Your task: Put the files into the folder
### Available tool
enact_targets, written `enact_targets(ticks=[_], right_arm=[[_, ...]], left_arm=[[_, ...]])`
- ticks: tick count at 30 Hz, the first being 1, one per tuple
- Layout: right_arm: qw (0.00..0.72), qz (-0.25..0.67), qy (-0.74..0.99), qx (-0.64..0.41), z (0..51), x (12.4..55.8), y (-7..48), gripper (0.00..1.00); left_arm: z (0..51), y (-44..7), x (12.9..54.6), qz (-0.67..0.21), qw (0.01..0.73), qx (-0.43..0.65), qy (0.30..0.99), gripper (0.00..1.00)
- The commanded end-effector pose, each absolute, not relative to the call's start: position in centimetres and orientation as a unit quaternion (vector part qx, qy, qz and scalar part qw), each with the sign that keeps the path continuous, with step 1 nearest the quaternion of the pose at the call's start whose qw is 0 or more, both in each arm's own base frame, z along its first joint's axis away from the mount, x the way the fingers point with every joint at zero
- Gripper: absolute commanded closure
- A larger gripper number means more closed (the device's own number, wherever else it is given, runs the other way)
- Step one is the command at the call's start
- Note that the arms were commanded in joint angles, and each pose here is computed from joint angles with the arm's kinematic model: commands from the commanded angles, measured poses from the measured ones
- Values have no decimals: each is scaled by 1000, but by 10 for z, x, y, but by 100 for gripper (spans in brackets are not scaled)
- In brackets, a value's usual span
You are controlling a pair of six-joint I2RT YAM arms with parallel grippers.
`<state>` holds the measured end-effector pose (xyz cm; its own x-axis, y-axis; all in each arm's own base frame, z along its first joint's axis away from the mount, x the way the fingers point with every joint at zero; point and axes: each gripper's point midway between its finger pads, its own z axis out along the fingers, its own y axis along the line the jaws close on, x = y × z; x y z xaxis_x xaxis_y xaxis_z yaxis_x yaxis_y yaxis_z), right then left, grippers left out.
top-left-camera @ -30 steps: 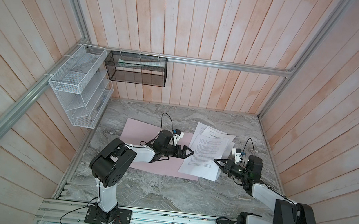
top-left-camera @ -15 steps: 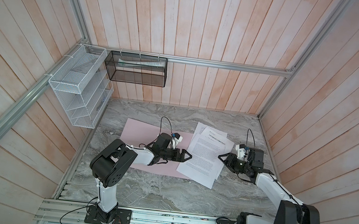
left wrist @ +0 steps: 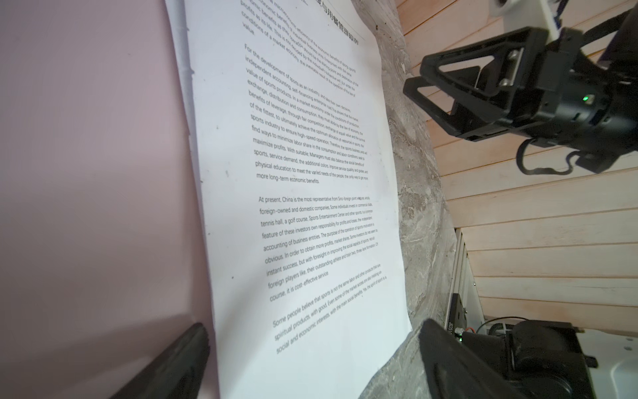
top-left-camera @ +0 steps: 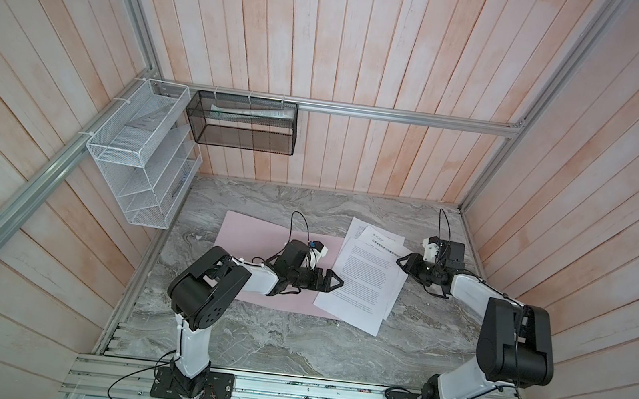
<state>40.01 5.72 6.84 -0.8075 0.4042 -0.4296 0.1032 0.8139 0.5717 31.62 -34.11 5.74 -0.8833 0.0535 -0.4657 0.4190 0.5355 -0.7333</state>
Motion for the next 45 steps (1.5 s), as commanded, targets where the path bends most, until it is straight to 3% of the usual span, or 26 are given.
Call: enact_targets(ticks=[1,16,33,45], right_arm=[[298,267,907,129,71,420,53,52],[269,289,911,120,33,442,57,50],[202,481,846,111,33,408,107,52],[188,414,882,128,9,402,93,53]], left_arm=[[53,-346,320,-461,196,142,854,4],[28,-348,319,-455,174,143,862,4],[8,-348,316,-463,150,131,864,5],[27,-319,310,-454,158,119,869,5]])
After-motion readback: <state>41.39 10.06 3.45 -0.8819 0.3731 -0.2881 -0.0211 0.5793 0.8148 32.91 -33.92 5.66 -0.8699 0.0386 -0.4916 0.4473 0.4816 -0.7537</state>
